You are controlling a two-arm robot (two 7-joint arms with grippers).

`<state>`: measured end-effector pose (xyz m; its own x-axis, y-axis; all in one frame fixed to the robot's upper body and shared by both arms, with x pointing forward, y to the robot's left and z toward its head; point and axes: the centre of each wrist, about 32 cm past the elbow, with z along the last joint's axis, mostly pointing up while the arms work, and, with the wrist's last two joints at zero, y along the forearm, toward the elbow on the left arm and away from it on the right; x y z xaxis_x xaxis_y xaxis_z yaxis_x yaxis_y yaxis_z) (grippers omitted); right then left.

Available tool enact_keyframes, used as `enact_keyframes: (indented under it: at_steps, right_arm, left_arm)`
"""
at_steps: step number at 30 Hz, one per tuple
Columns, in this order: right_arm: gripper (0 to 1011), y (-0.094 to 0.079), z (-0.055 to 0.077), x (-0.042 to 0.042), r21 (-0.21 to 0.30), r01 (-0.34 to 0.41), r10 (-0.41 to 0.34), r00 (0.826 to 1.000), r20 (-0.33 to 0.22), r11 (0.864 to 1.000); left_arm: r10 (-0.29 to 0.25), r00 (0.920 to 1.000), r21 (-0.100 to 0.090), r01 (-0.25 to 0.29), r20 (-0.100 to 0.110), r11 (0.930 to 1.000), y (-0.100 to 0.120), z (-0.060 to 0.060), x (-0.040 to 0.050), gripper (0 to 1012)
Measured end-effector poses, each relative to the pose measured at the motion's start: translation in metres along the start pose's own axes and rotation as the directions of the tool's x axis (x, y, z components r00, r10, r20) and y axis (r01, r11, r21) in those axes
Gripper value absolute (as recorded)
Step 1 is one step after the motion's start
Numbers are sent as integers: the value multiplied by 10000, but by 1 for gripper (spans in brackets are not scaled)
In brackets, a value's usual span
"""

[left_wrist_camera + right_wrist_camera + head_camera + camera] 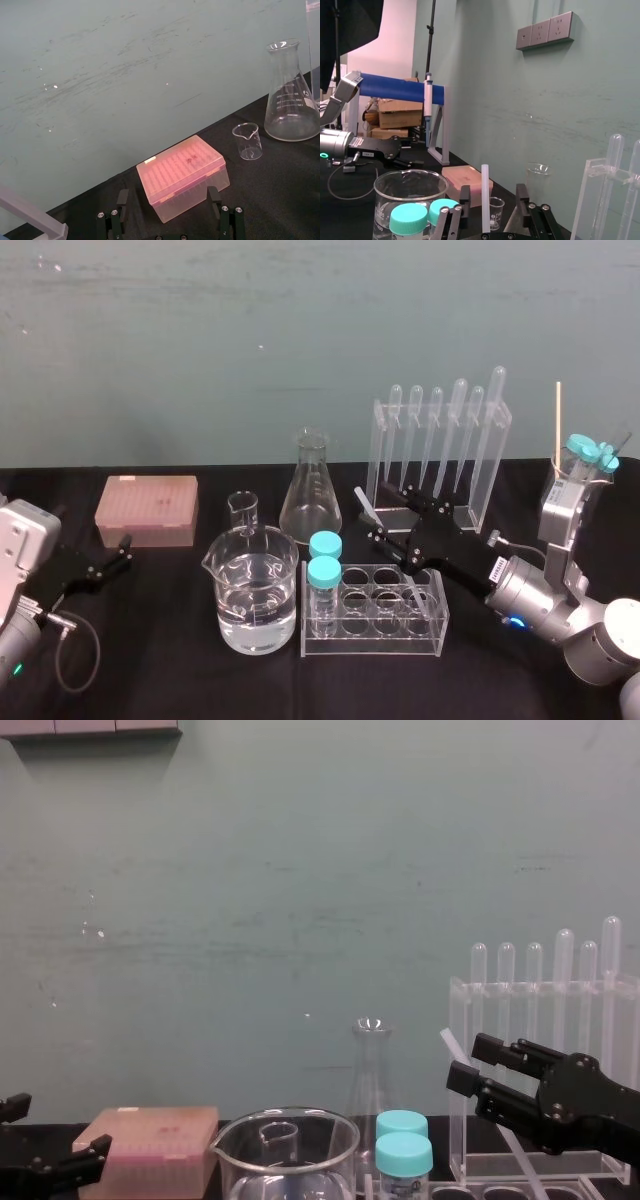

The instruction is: Pick up the stirring rod with one hand, then place it down.

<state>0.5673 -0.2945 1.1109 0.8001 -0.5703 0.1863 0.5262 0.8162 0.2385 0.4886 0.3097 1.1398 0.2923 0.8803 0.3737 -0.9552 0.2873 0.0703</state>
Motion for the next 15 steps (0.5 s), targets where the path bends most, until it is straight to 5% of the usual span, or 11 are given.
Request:
enact_keyframes:
  at_steps: [13,15]
  right_arm:
    - [947,1,2,0,26,-13,13,10000,4,10000]
    - [990,20,46,0,379,-57,55,10000,45,9993]
  left_arm:
    - [0,10000,0,0,1,10000,0,0,0,1000]
    - [1,10000,-1,-1,0,10000,0,0,0,1000]
